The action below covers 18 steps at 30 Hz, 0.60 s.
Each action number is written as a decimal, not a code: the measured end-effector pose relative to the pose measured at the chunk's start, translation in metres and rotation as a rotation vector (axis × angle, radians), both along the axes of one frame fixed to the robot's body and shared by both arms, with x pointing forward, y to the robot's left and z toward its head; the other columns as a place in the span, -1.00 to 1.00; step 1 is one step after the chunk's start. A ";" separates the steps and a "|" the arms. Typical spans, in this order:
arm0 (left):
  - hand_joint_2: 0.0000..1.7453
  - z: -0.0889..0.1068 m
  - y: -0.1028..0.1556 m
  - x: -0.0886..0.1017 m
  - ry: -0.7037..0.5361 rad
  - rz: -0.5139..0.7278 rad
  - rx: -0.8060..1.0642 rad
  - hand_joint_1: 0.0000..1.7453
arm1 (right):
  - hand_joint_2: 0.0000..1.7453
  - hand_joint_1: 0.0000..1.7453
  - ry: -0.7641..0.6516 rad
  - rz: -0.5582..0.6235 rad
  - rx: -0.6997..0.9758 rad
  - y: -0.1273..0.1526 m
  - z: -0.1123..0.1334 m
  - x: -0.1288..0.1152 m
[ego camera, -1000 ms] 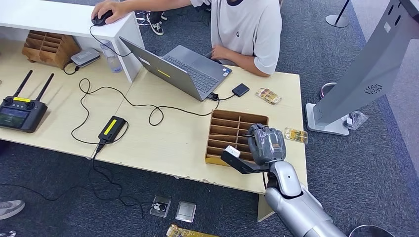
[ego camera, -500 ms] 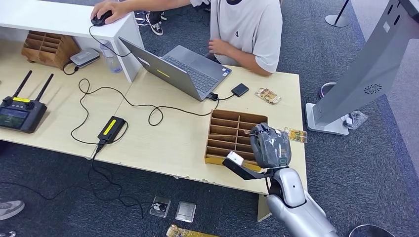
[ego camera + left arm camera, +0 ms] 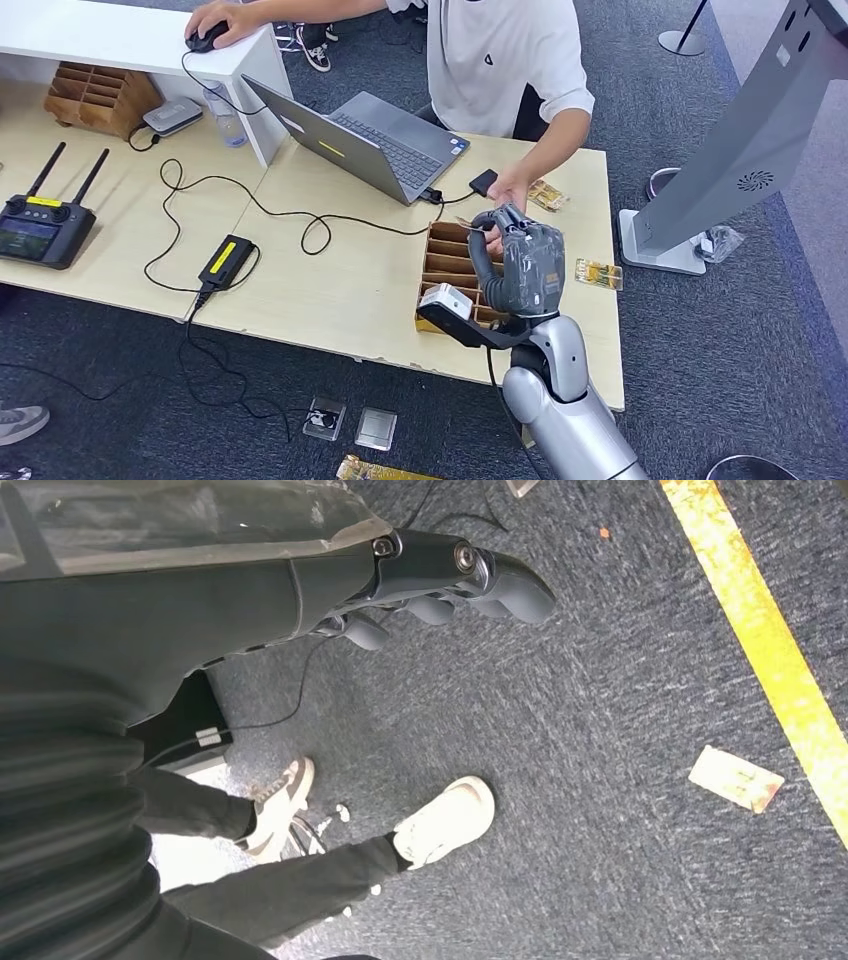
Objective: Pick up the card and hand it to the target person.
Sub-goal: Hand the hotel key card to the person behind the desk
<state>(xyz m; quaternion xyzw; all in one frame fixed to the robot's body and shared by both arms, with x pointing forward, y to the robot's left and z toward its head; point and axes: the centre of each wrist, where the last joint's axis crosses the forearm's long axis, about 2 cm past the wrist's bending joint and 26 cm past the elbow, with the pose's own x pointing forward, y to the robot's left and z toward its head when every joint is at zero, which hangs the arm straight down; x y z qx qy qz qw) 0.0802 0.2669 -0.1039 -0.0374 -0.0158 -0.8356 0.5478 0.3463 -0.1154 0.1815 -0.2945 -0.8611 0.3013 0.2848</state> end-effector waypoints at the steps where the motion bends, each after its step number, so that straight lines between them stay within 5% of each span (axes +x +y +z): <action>1: 1.00 0.000 0.000 0.000 0.001 -0.003 0.000 -1.00 | 1.00 1.00 0.007 -0.001 0.008 0.003 0.001 -0.001; 9: 1.00 0.000 -0.001 0.002 0.005 -0.024 -0.001 -1.00 | 1.00 1.00 0.054 0.003 0.006 0.024 -0.004 -0.005; 10: 1.00 0.000 -0.001 0.003 0.006 -0.024 0.000 -1.00 | 1.00 0.87 0.059 0.002 0.002 0.026 -0.005 -0.005; 14: 1.00 0.000 -0.001 0.003 0.007 -0.032 0.007 -1.00 | 1.00 -0.88 0.086 -0.015 -0.007 0.028 -0.009 -0.006; 18: 1.00 0.000 0.000 0.003 0.010 -0.043 0.013 -1.00 | 1.00 -1.00 0.111 -0.044 -0.005 0.027 -0.011 -0.006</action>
